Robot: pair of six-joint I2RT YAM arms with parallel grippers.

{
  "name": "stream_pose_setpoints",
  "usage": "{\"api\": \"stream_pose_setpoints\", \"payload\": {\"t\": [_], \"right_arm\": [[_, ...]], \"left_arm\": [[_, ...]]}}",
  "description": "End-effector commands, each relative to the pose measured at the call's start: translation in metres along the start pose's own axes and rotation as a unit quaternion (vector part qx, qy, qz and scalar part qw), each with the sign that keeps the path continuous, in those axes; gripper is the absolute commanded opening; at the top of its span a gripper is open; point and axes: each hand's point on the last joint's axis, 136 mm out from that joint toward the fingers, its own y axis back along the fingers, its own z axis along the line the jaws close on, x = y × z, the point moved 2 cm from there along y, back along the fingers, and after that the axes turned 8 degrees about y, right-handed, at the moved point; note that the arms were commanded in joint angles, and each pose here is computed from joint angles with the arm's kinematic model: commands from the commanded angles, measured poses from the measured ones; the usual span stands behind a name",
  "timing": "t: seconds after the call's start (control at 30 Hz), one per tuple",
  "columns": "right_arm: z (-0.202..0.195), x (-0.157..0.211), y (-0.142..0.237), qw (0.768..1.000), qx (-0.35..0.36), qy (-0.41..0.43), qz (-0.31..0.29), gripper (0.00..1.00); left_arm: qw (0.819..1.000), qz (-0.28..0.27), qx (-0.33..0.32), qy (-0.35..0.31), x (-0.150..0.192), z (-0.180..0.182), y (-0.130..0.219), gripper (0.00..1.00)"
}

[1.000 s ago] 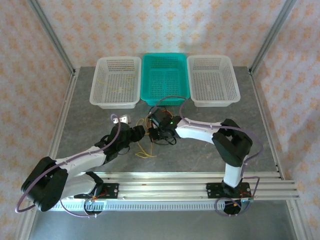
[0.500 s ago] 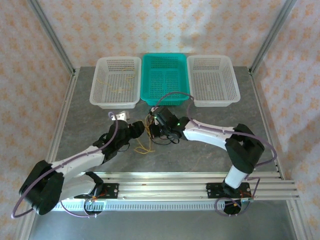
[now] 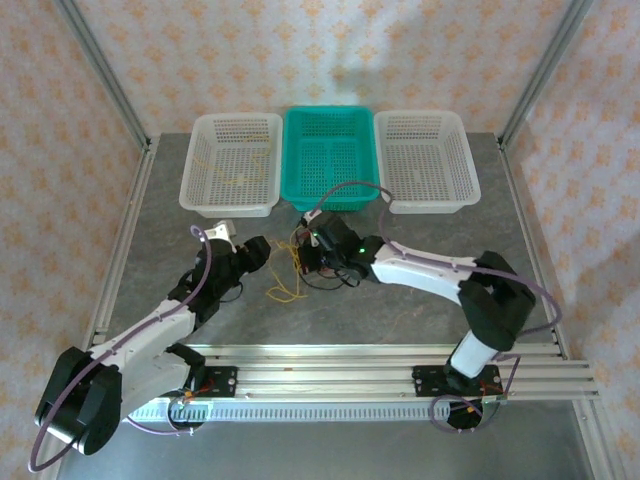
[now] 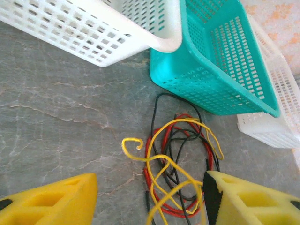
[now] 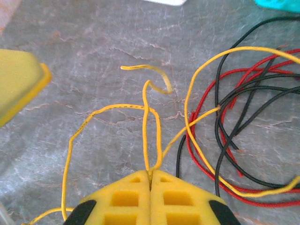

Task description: Untangle the cables

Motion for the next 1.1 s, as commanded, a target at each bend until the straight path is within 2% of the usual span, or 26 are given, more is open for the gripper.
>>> {"api": "stream_pose_setpoints", "payload": {"t": [0.0, 0.27, 0.4, 0.67, 0.83, 1.07], "right_arm": [[-0.004, -0.017, 0.027, 0.998, 0.02, 0.009, -0.056, 0.0], [-0.03, -0.033, 0.078, 0.986, 0.106, -0.002, -0.13, 0.0], [-0.031, -0.036, 0.092, 0.981, 0.112, 0.042, -0.149, 0.0], [-0.036, -0.041, 0.118, 0.978, 0.133, 0.071, -0.147, 0.0], [-0.044, -0.032, 0.127, 0.973, 0.151, 0.092, -0.149, 0.0], [-0.064, -0.015, 0.131, 0.969, 0.167, 0.121, -0.134, 0.0]], "left_arm": [[0.999, -0.011, 0.031, -0.025, -0.016, -0.026, 0.002, 0.62], [0.997, -0.057, 0.032, -0.052, -0.042, -0.041, 0.01, 0.62], [0.994, -0.07, 0.042, -0.069, -0.051, -0.05, 0.013, 0.62], [0.983, -0.078, 0.098, -0.131, -0.055, -0.075, 0.019, 0.58], [0.962, -0.061, 0.171, -0.202, -0.041, -0.095, 0.019, 0.53], [0.954, -0.039, 0.219, -0.201, -0.028, -0.102, 0.007, 0.54]]}}
